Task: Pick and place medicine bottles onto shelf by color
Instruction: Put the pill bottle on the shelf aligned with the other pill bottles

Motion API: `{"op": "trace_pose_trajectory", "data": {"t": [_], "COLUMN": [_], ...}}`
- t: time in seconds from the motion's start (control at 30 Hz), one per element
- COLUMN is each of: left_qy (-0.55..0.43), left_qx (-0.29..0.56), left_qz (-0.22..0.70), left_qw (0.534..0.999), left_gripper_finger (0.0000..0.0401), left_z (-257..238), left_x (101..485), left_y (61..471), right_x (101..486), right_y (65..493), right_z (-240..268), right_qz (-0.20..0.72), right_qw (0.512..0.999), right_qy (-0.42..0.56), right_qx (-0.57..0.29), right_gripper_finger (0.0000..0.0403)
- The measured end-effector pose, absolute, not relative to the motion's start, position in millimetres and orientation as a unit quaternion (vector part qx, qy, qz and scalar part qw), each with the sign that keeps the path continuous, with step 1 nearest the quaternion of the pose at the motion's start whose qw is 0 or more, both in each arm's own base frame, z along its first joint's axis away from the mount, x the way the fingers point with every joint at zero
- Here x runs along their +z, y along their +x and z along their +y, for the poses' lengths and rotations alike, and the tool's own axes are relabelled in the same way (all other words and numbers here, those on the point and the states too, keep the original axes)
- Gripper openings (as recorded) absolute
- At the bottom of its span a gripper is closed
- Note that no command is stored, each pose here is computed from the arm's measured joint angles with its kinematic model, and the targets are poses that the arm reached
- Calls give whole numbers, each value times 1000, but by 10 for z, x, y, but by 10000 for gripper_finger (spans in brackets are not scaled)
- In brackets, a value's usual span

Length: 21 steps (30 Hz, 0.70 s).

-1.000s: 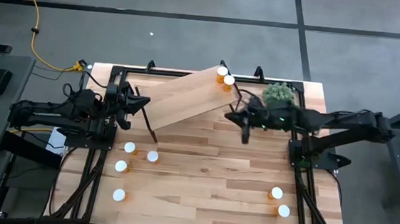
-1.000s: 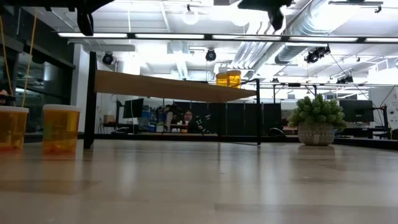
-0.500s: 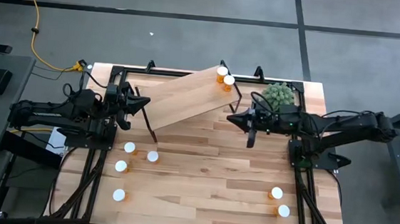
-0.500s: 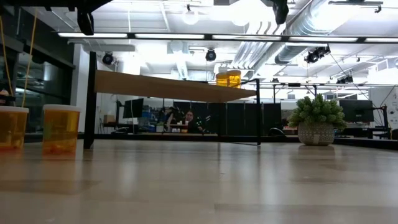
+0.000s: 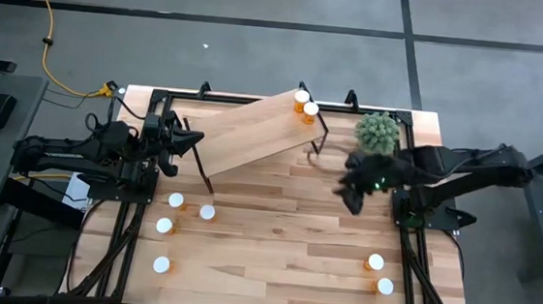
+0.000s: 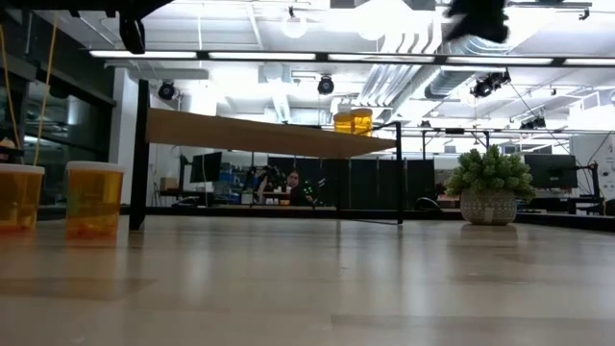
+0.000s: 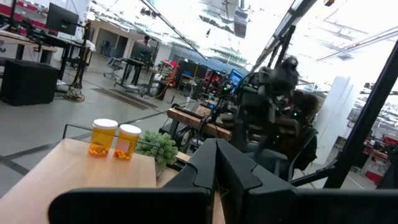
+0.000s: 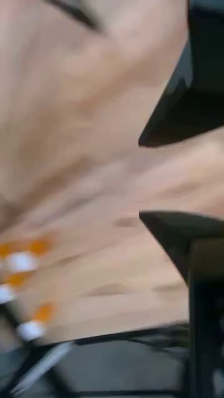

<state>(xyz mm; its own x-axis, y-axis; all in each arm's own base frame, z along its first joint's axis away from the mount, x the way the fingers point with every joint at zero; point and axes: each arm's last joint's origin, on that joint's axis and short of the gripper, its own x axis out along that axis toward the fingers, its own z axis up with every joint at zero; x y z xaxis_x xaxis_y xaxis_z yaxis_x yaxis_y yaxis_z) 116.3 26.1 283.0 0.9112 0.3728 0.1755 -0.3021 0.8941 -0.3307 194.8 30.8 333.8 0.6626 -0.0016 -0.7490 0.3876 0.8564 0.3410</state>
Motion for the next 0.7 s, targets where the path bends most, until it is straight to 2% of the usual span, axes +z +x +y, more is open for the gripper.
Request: {"op": "trace_pose_trajectory", "data": {"t": [0.17,0.3,0.5,0.7], "left_qy": [-150,-151,-153,-153], "left_qx": [176,177,176,176], "left_qz": [-118,-118,-119,-119], "left_qw": [966,965,965,965], "left_gripper_finger": [0,0,0,0], "left_z": [262,262,263,262], "left_x": [2830,2830,2830,2831], "left_y": [1162,1162,1162,1162], "right_x": [3090,2879,2609,2440], "right_y": [1748,1585,1374,1347], "right_z": [693,1015,1333,1499], "right_qz": [539,596,626,622], "right_qw": [777,711,616,579], "right_qy": [305,347,412,423], "right_qx": [-109,-137,-242,-315], "right_gripper_finger": [261,298,310,310]}}
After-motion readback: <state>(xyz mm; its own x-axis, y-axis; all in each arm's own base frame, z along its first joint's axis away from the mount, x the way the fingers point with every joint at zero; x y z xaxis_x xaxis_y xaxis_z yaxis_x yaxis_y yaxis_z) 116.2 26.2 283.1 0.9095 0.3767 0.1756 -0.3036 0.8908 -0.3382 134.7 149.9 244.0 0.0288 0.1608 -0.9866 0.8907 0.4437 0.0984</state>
